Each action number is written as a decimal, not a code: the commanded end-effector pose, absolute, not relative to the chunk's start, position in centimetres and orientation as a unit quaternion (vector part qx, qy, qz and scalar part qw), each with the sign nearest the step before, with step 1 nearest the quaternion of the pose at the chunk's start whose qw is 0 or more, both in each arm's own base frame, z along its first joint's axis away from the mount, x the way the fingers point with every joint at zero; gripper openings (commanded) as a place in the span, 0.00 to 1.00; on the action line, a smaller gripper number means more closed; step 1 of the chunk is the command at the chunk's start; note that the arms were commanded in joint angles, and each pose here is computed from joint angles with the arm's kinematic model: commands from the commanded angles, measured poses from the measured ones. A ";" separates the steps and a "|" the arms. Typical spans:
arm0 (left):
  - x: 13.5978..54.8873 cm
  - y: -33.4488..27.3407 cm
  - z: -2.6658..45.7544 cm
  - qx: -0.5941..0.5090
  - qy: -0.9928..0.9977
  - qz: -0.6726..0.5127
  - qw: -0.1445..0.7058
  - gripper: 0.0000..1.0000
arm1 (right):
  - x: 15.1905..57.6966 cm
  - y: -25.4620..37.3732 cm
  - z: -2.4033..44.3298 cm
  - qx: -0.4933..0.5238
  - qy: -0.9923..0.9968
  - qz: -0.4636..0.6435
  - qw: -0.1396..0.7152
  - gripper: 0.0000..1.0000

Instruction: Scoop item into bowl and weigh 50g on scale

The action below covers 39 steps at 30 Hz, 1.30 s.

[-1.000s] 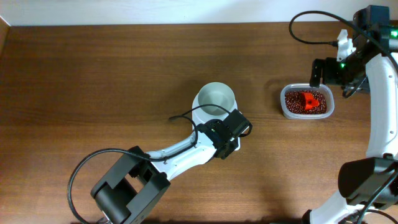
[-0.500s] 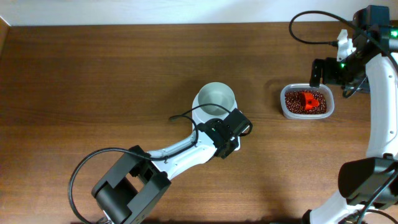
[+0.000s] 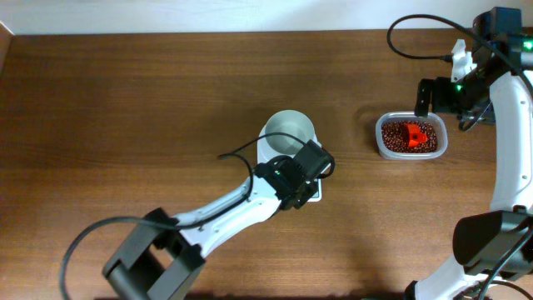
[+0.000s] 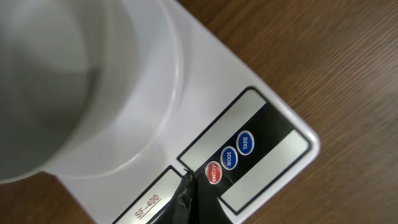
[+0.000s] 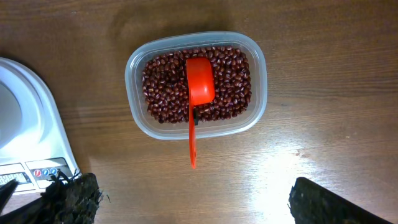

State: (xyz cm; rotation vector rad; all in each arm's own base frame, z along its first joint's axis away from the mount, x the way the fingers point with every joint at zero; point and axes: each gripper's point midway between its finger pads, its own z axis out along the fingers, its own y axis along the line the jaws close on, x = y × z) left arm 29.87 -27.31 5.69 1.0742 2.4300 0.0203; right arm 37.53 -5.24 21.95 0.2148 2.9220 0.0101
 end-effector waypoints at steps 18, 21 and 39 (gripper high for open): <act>31.1 -25.4 14.8 0.345 0.897 -0.012 0.278 0.00 | 37.4 -5.5 23.3 0.076 0.989 -0.002 0.125 0.99; 31.8 -24.3 20.3 0.323 0.895 -0.057 0.303 0.00 | 37.4 -5.5 23.3 0.076 0.989 -0.002 0.125 0.99; 38.6 0.8 22.5 -0.155 0.939 -0.038 0.304 0.00 | 37.4 -5.5 23.3 0.076 0.989 -0.002 0.125 0.99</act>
